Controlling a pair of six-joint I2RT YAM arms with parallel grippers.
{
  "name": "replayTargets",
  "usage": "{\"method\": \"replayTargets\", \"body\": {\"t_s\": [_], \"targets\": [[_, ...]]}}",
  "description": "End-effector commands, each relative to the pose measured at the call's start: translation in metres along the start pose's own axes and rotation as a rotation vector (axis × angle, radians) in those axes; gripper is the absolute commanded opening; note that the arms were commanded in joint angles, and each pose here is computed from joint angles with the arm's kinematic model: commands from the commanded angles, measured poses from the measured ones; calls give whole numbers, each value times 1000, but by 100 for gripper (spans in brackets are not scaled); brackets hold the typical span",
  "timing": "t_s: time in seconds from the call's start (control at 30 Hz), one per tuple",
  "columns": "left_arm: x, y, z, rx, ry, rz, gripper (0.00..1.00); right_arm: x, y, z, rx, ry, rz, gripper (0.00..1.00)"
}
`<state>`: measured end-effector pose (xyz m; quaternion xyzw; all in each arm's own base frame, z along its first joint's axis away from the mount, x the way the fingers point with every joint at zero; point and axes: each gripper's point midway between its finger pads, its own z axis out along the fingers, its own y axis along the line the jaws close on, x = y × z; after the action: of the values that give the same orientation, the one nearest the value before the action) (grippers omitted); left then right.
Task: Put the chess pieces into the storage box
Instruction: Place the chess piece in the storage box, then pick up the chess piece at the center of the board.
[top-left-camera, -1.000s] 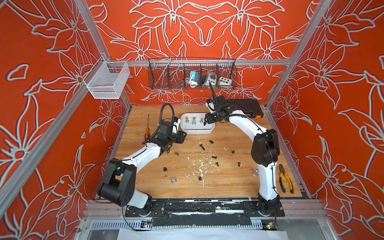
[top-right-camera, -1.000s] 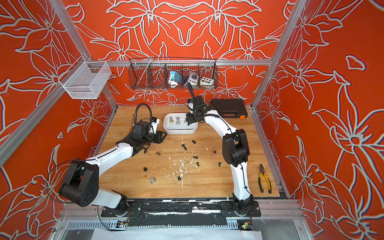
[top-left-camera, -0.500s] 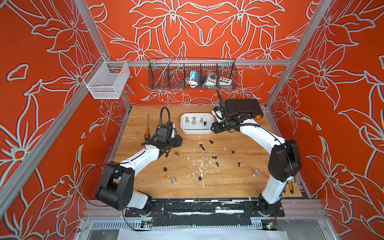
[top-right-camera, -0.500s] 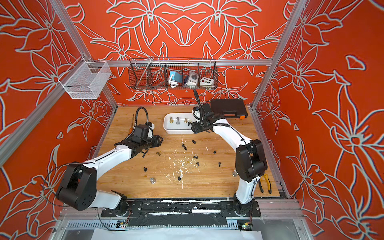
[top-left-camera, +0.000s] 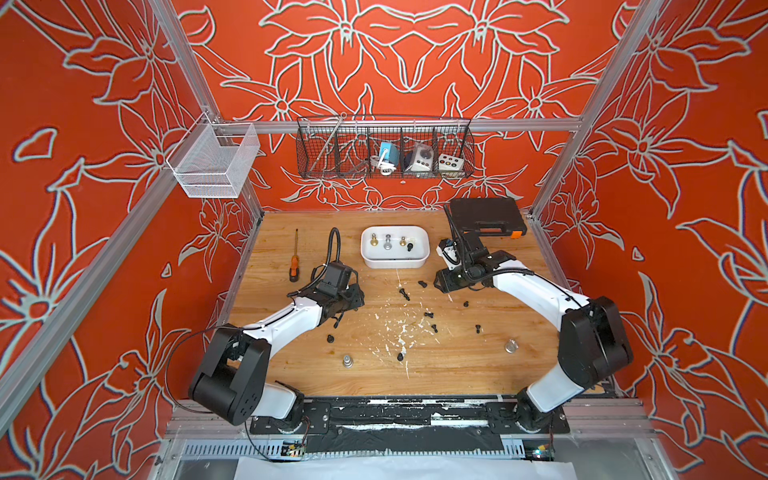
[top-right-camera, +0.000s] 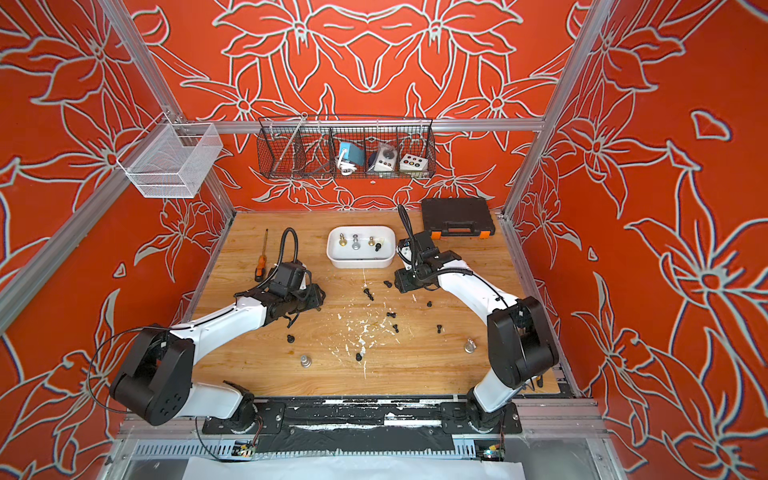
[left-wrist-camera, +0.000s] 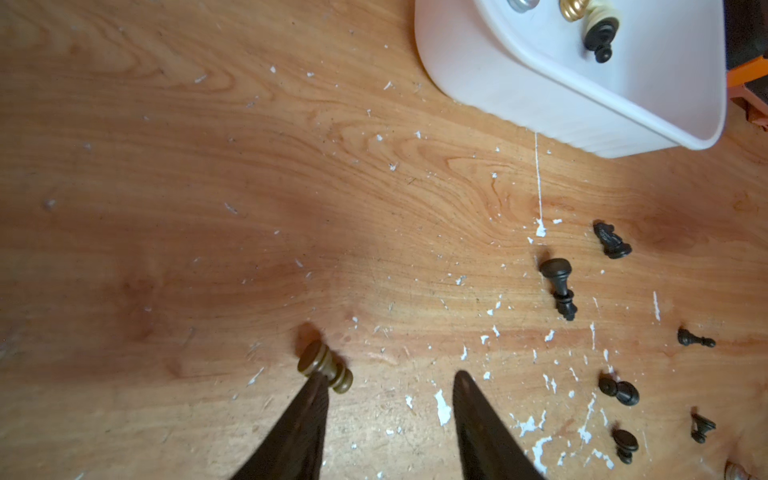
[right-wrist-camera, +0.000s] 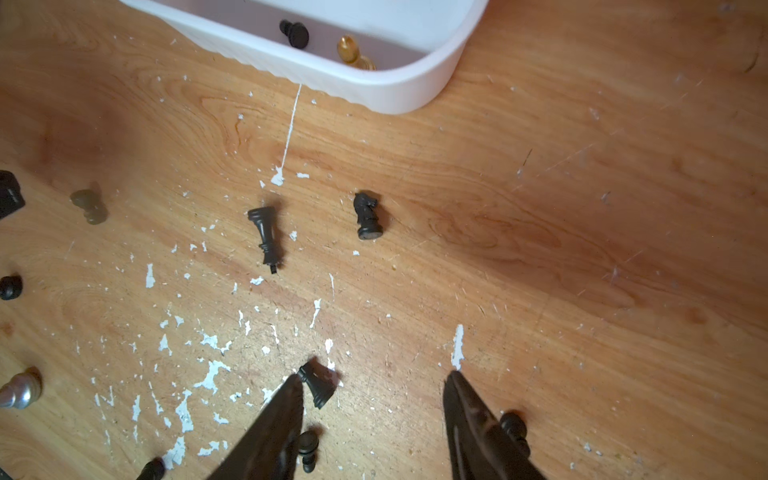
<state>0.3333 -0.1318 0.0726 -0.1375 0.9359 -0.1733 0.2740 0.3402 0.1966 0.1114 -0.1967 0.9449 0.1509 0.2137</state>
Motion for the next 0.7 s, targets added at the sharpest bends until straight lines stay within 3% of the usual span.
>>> {"method": "replayTargets", "body": {"t_s": [0.0,0.67], "targets": [[13,12,9,-63,32,-37,50,2,0,-5,-8,-18,15,56],[31,26,23,-173,57,13,45,9,-1,-1,-13,16,21,54]]}}
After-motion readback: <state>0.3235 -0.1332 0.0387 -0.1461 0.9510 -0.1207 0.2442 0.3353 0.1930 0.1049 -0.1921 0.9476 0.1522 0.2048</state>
